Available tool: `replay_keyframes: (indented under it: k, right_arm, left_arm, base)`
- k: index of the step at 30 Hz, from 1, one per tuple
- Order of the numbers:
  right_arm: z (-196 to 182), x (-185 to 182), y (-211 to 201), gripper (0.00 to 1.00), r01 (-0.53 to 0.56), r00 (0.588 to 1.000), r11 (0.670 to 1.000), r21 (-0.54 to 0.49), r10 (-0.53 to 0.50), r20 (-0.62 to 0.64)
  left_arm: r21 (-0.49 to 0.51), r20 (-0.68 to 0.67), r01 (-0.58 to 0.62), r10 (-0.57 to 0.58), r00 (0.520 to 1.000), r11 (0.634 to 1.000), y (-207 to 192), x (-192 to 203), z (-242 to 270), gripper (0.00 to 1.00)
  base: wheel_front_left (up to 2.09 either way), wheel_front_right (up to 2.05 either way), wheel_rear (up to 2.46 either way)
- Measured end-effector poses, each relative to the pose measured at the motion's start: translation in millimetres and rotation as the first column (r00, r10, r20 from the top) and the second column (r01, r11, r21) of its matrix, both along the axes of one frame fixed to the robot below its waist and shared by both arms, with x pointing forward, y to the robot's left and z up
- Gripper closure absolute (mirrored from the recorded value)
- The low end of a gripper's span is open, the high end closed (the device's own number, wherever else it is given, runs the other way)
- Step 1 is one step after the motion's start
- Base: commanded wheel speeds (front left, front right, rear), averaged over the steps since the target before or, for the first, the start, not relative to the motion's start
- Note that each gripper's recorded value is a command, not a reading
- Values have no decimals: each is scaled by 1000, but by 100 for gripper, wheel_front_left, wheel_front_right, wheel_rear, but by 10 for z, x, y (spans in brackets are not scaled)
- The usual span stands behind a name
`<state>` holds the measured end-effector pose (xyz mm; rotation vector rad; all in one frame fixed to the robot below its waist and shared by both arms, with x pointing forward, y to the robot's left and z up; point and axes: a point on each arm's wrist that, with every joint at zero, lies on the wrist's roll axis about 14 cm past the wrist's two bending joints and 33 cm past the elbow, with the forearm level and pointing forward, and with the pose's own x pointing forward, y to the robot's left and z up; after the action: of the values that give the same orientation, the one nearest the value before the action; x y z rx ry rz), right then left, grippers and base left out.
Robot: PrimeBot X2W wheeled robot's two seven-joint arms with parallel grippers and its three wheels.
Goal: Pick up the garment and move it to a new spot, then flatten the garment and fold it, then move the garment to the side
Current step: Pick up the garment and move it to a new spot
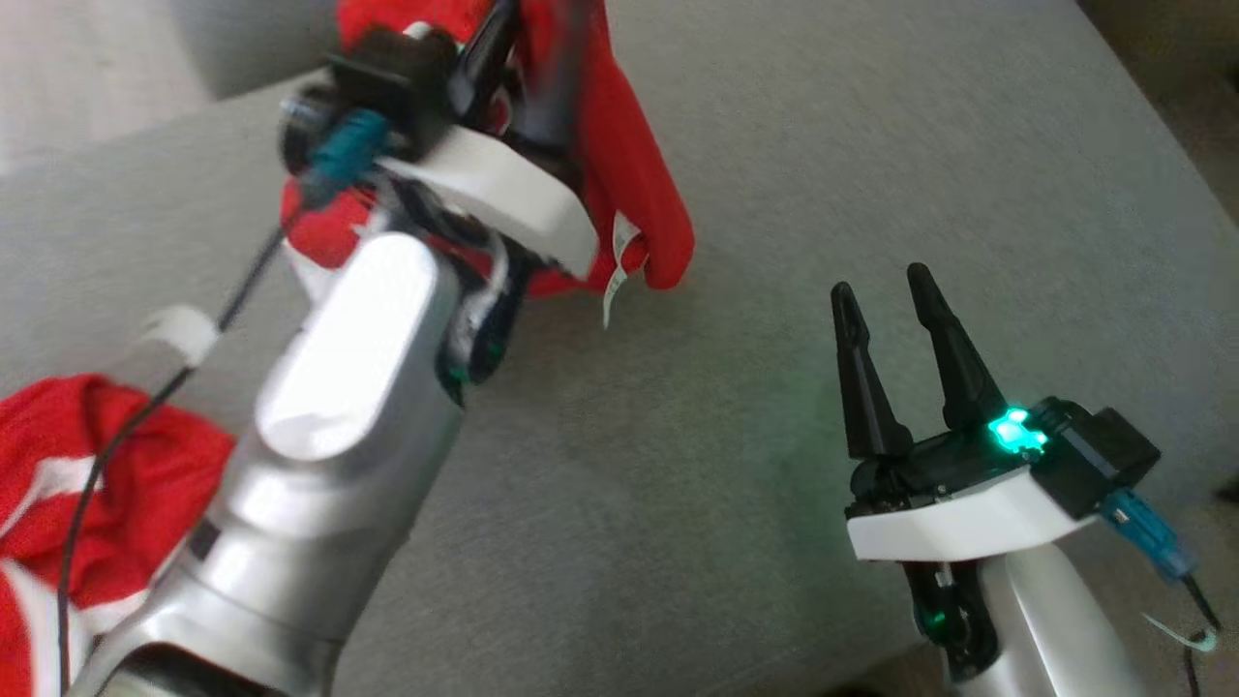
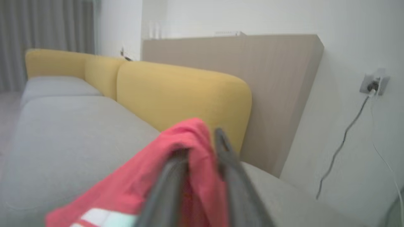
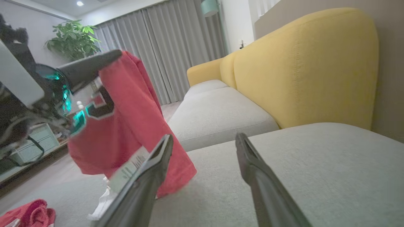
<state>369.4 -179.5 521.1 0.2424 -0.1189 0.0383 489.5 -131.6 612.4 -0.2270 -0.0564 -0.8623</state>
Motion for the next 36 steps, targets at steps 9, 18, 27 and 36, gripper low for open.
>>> replay_keyframes:
  k: [9,18,27,36]
  right_arm:
    - [-162,-2,-134,0,45,997,999,-1,-45,-55]
    - [-137,101,28,0,-12,999,1000,-9,12,-37]
    - [-52,222,237,0,-81,997,997,-18,81,-1]
    - [20,346,481,0,-153,988,988,-21,154,30]
  left_arm:
    - [197,-106,155,-136,985,968,-323,-124,-891,0]
    - [297,-97,110,-85,992,949,33,-63,-1035,0]
    - [443,-150,126,-65,986,887,429,-296,-1285,0]
    - [422,-21,-115,137,990,899,1139,-261,-1183,0]
  base:
    - [0,0,0]
    - [0,0,0]
    - [0,0,0]
    - [0,0,0]
